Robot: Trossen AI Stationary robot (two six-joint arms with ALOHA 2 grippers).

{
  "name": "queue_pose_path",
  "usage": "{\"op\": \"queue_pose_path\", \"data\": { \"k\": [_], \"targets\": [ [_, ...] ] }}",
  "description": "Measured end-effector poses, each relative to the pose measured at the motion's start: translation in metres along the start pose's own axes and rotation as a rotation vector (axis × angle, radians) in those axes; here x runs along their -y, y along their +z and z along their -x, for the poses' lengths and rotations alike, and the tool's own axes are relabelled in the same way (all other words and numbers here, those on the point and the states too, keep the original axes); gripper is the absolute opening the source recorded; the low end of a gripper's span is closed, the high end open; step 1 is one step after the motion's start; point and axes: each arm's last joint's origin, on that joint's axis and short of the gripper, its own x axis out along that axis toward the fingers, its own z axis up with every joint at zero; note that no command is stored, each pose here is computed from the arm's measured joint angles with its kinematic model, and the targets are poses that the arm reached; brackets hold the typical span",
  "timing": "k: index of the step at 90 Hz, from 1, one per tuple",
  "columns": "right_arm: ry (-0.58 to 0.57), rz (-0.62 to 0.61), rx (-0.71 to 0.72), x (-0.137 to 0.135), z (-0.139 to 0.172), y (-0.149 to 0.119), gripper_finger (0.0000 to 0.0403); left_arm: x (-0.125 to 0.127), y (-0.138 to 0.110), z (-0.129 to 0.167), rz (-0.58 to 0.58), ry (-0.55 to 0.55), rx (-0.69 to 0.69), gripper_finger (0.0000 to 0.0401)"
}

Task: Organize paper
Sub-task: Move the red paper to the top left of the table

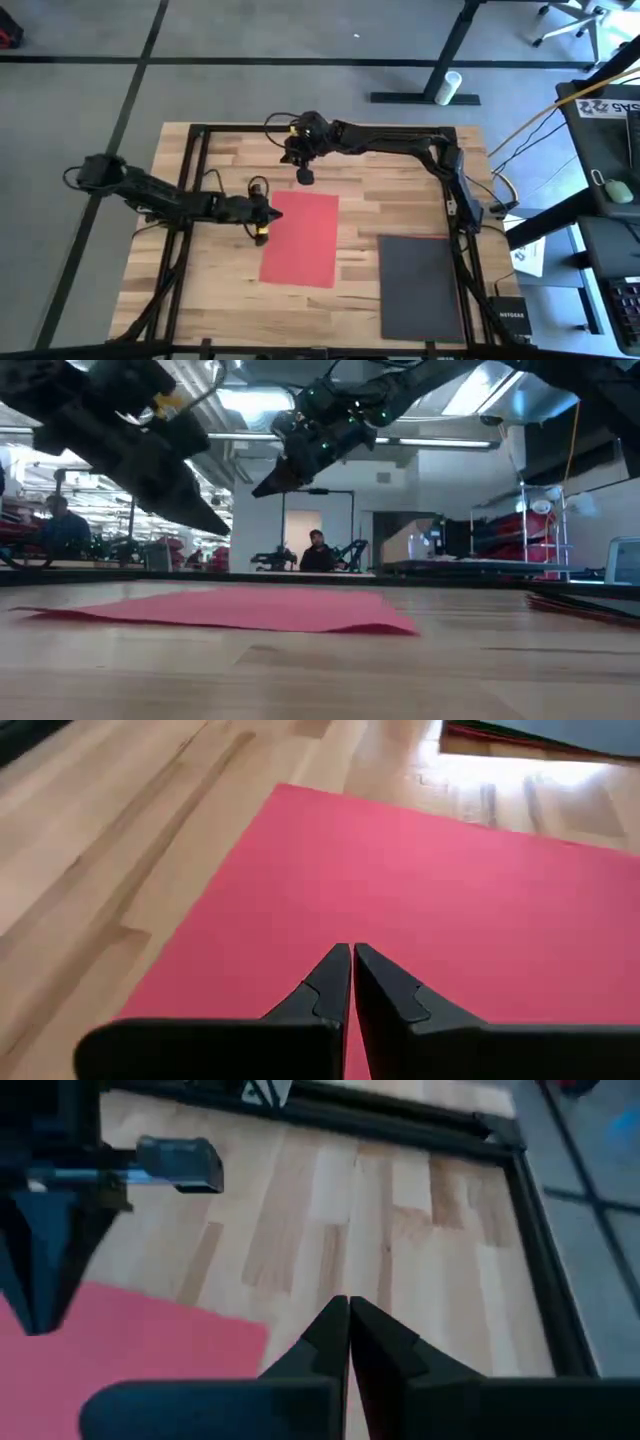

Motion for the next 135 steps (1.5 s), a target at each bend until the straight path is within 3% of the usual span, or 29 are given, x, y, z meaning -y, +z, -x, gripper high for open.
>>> {"op": "queue_pose_path", "data": {
  "k": [28, 56, 78, 102, 113, 135],
  "targets": [
    [0.104, 0.059, -0.208, -0.015, 0.043, 0.030, 0.0000, 0.009, -0.011, -0.023, -0.040, 0.001, -0.104, 0.0000],
    [0.215, 0.125, -0.294, -0.072, 0.084, 0.032, 0.0000, 0.015, -0.010, -0.023, 0.009, -0.019, -0.083, 0.0000],
    [0.137, 0.072, -0.257, -0.115, 0.094, -0.016, 0.0000, 0.032, 0.010, -0.021, 0.017, -0.087, 0.004, 0.0000],
    [-0.071, -0.124, -0.126, -0.161, 0.113, -0.077, 0.0000, 0.043, 0.036, -0.025, -0.079, -0.060, -0.162, 0.0000],
    [-0.148, -0.192, -0.048, -0.176, 0.120, -0.092, 0.0000, 0.042, 0.036, -0.033, -0.120, -0.044, -0.233, 0.0000],
    [-0.240, -0.231, -0.058, -0.192, 0.120, -0.107, 0.0000, 0.050, 0.028, -0.057, -0.137, -0.090, -0.336, 0.0000]
  ]
}}
